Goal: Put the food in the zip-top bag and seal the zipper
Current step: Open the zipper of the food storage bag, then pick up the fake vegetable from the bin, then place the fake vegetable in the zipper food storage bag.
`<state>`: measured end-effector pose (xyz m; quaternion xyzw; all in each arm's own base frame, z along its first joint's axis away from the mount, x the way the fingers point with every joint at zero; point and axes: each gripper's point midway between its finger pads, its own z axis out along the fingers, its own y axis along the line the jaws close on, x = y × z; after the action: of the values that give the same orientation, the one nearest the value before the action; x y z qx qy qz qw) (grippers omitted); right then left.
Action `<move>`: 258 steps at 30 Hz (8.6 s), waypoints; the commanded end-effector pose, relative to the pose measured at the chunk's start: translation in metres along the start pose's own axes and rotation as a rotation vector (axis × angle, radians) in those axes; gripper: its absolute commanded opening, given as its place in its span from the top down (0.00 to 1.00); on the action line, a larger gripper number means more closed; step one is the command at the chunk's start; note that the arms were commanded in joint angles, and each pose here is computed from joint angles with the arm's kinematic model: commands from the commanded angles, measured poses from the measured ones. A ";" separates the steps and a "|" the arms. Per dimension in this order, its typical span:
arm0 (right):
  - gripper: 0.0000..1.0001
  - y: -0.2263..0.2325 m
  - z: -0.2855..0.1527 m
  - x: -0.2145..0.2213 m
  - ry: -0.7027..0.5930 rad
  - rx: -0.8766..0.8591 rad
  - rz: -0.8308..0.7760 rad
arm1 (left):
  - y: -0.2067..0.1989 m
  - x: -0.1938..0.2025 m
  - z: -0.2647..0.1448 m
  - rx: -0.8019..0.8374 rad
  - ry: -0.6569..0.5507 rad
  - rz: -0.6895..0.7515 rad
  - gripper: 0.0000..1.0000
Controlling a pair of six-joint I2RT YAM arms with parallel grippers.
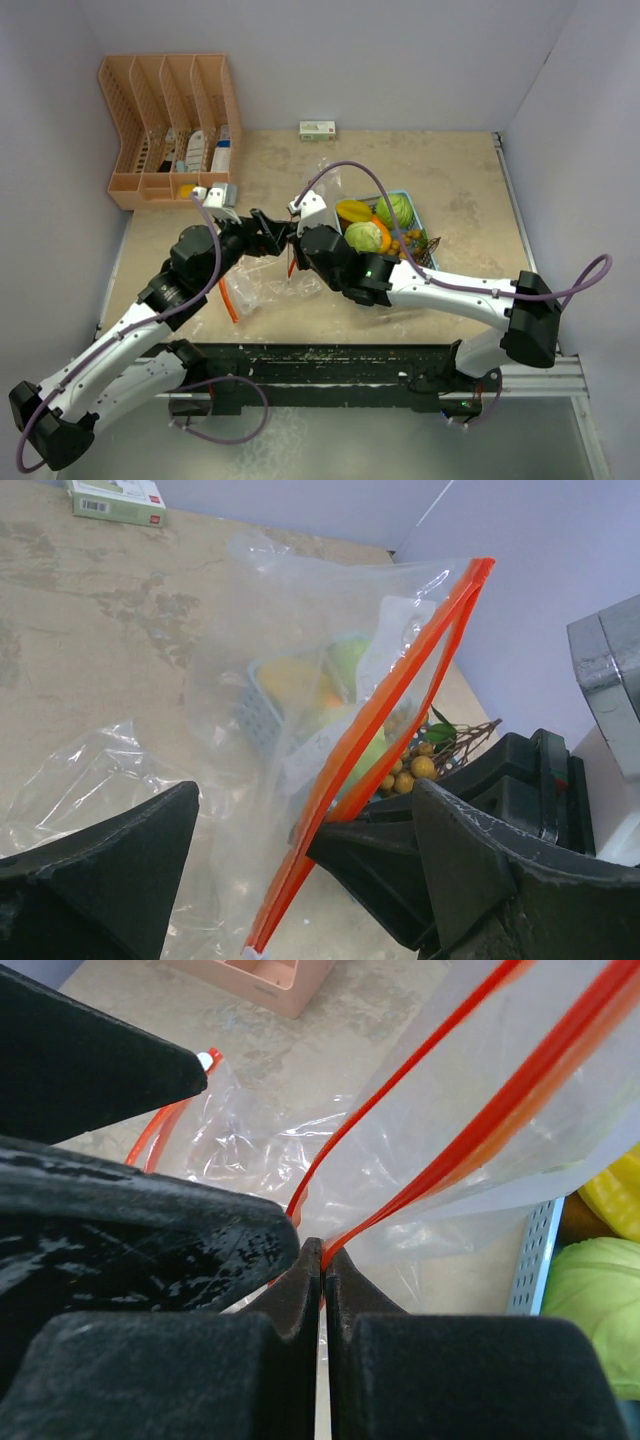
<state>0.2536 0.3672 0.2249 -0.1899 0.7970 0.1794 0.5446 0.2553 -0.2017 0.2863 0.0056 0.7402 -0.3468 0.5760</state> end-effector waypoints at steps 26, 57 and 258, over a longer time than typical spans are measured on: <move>1.00 0.010 -0.030 -0.036 0.032 -0.097 -0.039 | 0.030 0.020 0.020 -0.116 0.003 0.040 0.28; 1.00 -0.127 -0.084 -0.066 -0.048 0.615 -0.017 | 0.033 -0.026 -0.027 -0.274 0.188 0.302 1.00; 0.89 -0.010 -0.034 -0.090 -0.327 -0.261 0.422 | -0.053 -0.040 0.041 0.057 0.074 -0.100 1.00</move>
<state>0.2675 0.3681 0.2724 -0.0819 0.7471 0.3792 0.5398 0.2819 -0.2317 0.3223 -0.0065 0.7839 -0.3397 0.5197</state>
